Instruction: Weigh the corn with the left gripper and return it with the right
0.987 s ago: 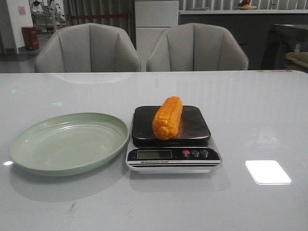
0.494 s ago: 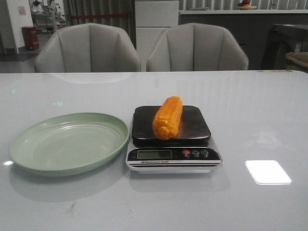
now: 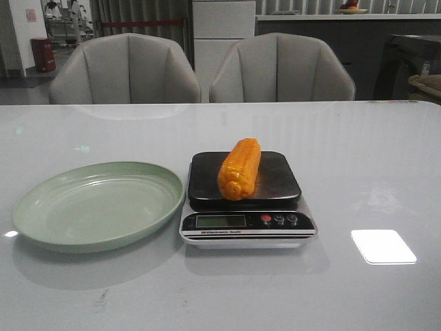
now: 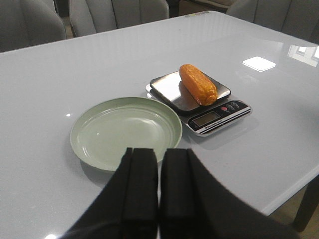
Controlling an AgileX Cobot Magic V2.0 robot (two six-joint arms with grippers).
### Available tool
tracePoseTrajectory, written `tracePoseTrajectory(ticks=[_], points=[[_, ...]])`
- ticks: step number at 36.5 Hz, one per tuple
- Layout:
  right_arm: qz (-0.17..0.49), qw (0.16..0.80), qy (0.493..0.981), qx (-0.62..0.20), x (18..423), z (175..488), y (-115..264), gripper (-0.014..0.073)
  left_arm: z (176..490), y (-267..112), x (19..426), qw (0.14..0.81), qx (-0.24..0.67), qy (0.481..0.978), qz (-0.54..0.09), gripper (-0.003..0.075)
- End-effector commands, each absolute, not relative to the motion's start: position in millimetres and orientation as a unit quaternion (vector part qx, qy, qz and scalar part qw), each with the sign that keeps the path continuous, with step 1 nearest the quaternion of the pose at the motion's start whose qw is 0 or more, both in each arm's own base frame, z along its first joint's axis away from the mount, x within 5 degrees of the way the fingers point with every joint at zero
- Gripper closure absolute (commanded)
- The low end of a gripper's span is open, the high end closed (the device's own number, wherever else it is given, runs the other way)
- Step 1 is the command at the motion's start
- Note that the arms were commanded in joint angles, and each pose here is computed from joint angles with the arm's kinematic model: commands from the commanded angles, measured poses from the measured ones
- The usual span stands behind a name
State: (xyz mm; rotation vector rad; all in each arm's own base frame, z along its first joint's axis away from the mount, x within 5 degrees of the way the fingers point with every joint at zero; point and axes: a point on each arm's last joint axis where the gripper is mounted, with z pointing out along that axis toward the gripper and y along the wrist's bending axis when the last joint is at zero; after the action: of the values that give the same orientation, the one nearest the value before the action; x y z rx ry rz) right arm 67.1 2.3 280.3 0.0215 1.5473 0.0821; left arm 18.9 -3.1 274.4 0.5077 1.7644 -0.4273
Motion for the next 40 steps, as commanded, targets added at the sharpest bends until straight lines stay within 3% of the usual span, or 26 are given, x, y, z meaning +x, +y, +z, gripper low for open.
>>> tracePoseTrajectory(ticks=[1,5,14,16,22,29,40], points=[[0.032,0.686,0.726,0.015,81,305,2,0.0409,288,-2,16,0.633,0.212,0.717,-0.201,0.0606],[0.027,0.643,0.765,0.018,92,305,2,0.0409,288,-2,16,0.633,0.212,0.717,-0.201,0.0606],[0.033,0.614,0.788,0.017,99,298,3,0.0394,288,-2,16,0.633,0.212,0.717,-0.201,0.0606],[0.046,0.606,0.794,0.011,103,298,7,0.0333,288,-2,16,0.633,0.212,0.717,-0.201,0.0606],[0.072,0.561,0.824,-0.033,126,303,22,-0.0025,288,-2,16,0.633,0.212,0.717,-0.201,0.0606],[0.124,0.518,0.842,-0.089,164,320,59,-0.0006,288,-2,16,0.633,0.212,0.717,-0.201,0.0606],[0.178,0.398,0.895,-0.091,232,338,123,0.0051,288,-2,16,0.633,0.212,0.717,-0.201,0.0606]])
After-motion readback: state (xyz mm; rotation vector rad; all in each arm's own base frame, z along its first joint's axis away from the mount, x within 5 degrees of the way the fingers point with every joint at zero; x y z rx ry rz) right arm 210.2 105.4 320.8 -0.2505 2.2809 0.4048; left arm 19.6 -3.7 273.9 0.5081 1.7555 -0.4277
